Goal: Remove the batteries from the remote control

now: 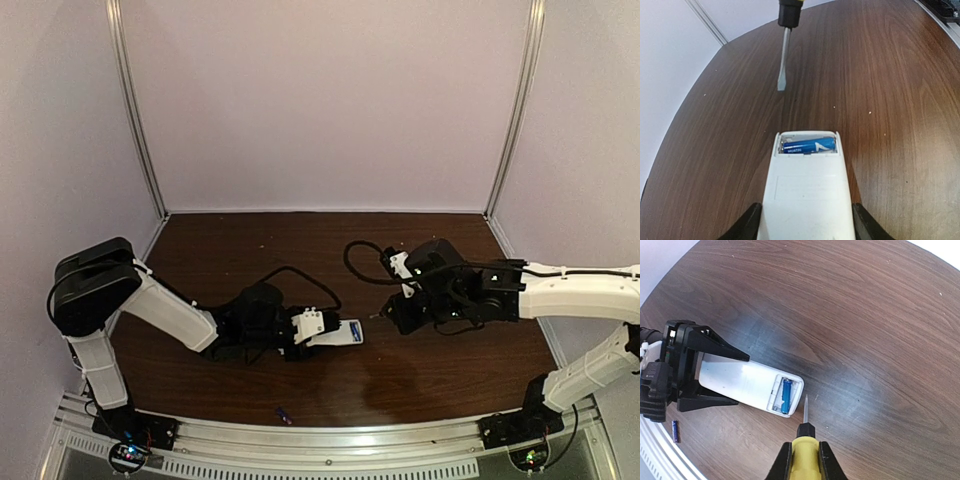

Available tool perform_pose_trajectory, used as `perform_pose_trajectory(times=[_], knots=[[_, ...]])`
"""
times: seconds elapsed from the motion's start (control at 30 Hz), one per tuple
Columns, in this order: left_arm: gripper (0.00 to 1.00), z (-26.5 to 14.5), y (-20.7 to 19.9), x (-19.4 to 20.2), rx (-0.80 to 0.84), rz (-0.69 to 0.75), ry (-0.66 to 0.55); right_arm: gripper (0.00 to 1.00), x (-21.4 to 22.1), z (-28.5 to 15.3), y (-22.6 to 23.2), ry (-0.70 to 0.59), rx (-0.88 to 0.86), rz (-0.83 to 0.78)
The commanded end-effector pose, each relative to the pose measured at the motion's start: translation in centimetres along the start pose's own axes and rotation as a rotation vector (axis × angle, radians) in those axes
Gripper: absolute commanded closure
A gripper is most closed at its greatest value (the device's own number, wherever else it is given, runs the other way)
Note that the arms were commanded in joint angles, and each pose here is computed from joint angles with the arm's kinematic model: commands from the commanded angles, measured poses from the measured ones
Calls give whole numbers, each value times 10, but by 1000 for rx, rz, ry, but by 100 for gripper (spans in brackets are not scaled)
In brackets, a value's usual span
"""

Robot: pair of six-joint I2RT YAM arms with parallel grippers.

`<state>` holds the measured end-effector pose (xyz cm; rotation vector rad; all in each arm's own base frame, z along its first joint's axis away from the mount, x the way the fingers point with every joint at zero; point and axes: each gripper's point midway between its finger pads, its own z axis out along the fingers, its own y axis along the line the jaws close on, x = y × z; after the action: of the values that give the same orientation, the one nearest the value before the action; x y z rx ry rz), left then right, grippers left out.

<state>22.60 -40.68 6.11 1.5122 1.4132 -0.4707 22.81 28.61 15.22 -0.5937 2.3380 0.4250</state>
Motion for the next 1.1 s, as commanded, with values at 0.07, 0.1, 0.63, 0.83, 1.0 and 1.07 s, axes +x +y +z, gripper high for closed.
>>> perform_pose_trajectory(times=[0.07,0.1,0.63,0.83,1.0,1.07], knots=[[100,2,4,-20,-5,40,-80,100,-3,4,11,-20,-86,-41],[100,2,4,-20,-4,41,-80,100,-2,5,10,-25,-88,-39],[100,1,2,-22,7,58,-89,100,12,21,4,-20,-201,7],[100,1,1,-21,13,57,-89,100,10,22,8,-25,-234,15],[100,1,0,-22,16,55,-90,100,13,25,8,-14,-242,22],[100,1,1,-22,16,53,-89,100,16,28,7,-3,-230,24]])
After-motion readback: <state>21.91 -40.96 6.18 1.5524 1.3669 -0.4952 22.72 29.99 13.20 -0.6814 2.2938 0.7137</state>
